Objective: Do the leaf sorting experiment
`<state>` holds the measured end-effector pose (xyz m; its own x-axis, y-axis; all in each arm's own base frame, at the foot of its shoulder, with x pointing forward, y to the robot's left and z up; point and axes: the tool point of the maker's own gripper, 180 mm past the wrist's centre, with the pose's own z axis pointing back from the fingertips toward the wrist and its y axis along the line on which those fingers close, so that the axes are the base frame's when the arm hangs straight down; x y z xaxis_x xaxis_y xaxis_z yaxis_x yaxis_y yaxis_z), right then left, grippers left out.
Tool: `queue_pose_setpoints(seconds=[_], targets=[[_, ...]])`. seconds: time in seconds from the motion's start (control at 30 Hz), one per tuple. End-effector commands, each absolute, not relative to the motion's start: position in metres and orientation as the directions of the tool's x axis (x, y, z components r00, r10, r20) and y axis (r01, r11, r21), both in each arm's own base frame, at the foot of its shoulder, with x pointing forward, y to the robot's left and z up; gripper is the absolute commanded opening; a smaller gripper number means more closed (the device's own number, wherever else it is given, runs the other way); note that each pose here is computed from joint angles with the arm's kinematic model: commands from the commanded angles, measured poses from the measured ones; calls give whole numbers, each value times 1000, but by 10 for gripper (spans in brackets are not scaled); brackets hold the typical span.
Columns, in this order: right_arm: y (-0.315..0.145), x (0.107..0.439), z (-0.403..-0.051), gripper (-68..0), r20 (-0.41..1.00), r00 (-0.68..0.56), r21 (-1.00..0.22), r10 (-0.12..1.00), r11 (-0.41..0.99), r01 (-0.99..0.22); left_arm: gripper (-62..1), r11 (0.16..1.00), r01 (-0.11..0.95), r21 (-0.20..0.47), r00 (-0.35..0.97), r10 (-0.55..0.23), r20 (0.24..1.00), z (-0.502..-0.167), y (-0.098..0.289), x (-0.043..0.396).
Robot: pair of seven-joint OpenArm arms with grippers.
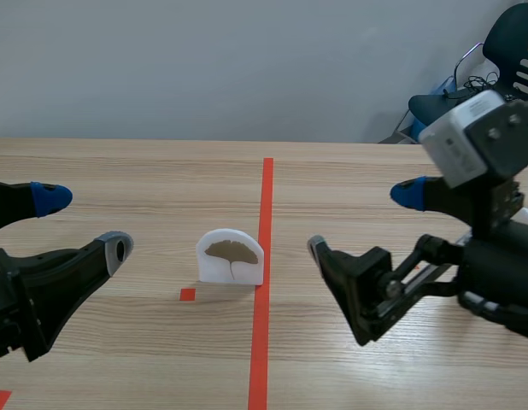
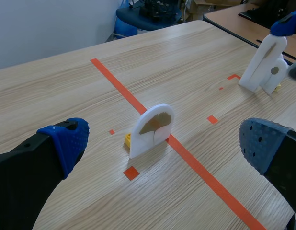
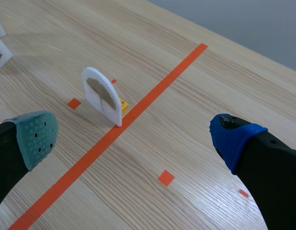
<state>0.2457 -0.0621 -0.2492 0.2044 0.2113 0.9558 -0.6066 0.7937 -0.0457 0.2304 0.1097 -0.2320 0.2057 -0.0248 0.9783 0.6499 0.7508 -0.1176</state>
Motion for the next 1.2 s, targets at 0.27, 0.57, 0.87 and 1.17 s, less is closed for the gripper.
queue_pose_setpoints(seconds=[0.27, 0.57, 0.87, 1.17], targets=[[-13, 280, -300, 4, 964, 182, -25, 192, 752, -659, 14, 750, 651, -119, 179, 1, 984, -223, 109, 232], [29, 314, -338, 4, 966, 203, 16, 158, 750, -661, 14, 750, 651, -119, 179, 1, 984, -223, 109, 232], [62, 329, -355, 4, 961, 242, 61, 138, 743, -666, 14, 750, 651, -119, 179, 1, 984, -223, 109, 232], [60, 323, -372, -431, 938, 294, 60, 185, 748, -660, 14, 750, 651, -119, 179, 1, 984, -223, 109, 232]])
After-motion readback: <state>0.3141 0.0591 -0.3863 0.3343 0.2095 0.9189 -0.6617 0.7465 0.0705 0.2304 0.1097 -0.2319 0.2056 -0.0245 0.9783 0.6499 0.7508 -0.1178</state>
